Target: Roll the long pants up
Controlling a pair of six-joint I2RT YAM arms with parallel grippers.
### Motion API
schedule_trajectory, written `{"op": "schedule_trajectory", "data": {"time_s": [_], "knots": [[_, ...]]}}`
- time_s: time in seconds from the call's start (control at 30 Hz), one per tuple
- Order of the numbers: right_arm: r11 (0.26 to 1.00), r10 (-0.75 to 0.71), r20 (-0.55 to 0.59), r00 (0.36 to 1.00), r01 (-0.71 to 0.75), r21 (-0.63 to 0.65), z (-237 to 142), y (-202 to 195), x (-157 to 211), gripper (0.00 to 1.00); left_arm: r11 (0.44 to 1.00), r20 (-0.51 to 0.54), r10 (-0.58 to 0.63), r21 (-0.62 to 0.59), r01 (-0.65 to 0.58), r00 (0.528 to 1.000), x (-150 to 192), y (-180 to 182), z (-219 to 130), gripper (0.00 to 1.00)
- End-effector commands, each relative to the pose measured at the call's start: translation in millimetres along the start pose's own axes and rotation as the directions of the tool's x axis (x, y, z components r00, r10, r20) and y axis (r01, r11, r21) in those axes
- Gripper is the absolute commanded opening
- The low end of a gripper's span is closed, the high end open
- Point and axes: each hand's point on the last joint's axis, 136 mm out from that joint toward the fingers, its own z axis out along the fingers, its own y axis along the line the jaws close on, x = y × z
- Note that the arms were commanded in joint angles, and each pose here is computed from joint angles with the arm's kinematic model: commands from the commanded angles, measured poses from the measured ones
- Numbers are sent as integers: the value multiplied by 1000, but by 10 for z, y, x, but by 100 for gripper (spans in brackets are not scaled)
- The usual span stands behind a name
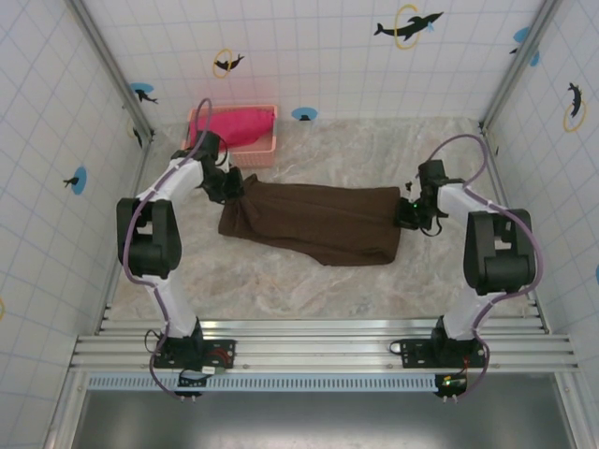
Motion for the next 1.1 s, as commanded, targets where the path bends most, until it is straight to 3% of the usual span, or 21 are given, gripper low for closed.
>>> {"op": "schedule_trajectory", "data": {"time_s": [0.0, 0.17, 0.47, 0.5, 0.57, 0.6, 0.67, 0.77, 0.83, 1.07], "knots": [[977, 52, -45, 998, -41, 210, -181, -596, 231, 0, 994, 96, -19, -106, 29, 995, -82, 276, -129, 0], [970, 55, -55, 997, -40, 238, -260, -717, 255, 0, 992, 45, -39, -121, 44, 998, 175, 391, -7, 0], [961, 73, -57, 996, -55, 271, -361, -842, 293, 0, 988, 47, -34, -148, 41, 998, 248, 444, -16, 0], [965, 67, -57, 996, -50, 257, -359, -811, 290, 9, 987, 49, -33, -154, 40, 998, 242, 449, -28, 0], [975, 58, -44, 997, -47, 219, -368, -732, 272, 43, 986, 53, -22, -165, 31, 998, 217, 458, -46, 0], [977, 50, -30, 998, -42, 211, -397, -696, 251, 62, 985, 49, -10, -169, 18, 999, 204, 455, -50, 8], [978, 33, 13, 999, -35, 205, -497, -626, 180, 80, 984, 45, 8, -176, 0, 999, 165, 438, -72, 44], [980, 22, 81, 996, -37, 197, -695, -532, 70, 83, 977, 70, 22, -214, -7, 997, 81, 465, -186, 62], [983, 17, 111, 994, -37, 182, -801, -462, 10, 83, 975, 90, 33, -220, -12, 995, 24, 441, -266, 97], [990, 5, 133, 991, -24, 138, -820, -292, -113, 81, 990, 180, 55, -136, -30, 982, -185, 163, -559, 97]]}}
